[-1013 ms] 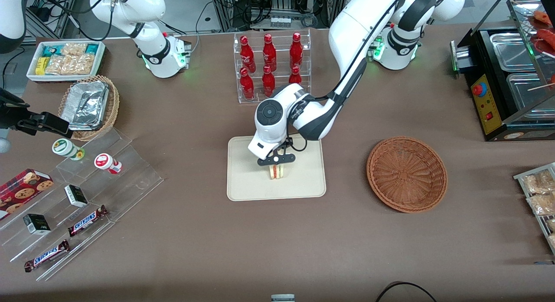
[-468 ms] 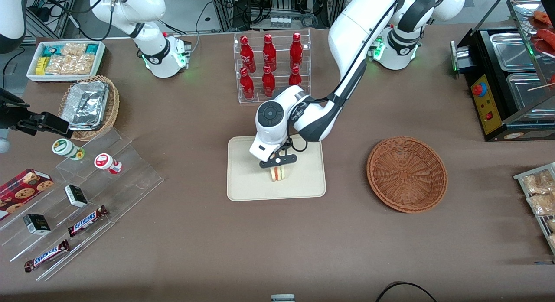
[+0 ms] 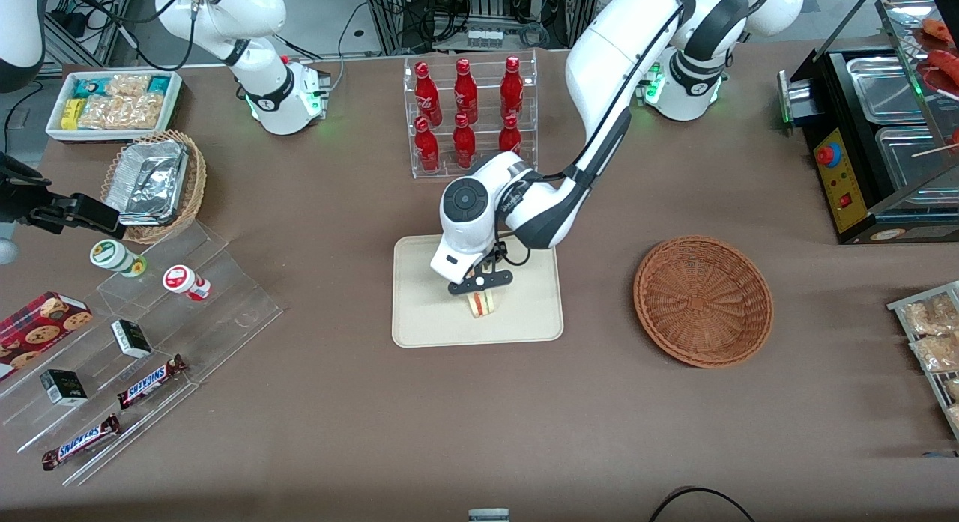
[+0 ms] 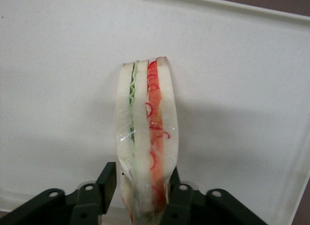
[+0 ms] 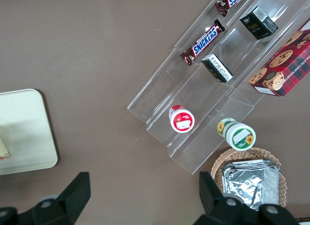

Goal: Place sandwich from basket to tray
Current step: 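Lower the sandwich onto the tray and open the left gripper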

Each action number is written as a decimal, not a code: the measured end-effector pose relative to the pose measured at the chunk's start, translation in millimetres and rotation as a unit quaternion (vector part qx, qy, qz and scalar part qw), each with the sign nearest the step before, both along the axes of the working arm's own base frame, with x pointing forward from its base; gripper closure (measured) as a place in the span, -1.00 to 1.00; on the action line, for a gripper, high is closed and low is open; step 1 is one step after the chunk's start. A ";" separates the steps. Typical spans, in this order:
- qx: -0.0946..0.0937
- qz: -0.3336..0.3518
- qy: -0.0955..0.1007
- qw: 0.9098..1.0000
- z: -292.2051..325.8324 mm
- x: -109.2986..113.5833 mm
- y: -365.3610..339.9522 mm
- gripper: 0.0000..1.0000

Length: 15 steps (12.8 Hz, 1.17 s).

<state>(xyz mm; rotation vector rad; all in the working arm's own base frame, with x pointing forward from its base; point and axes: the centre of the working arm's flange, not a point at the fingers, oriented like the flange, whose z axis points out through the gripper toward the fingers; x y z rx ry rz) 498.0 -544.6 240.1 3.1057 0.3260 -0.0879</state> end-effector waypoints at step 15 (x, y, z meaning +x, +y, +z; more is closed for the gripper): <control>0.032 -0.047 -0.029 0.998 159.3 34.1 61.0 -1.00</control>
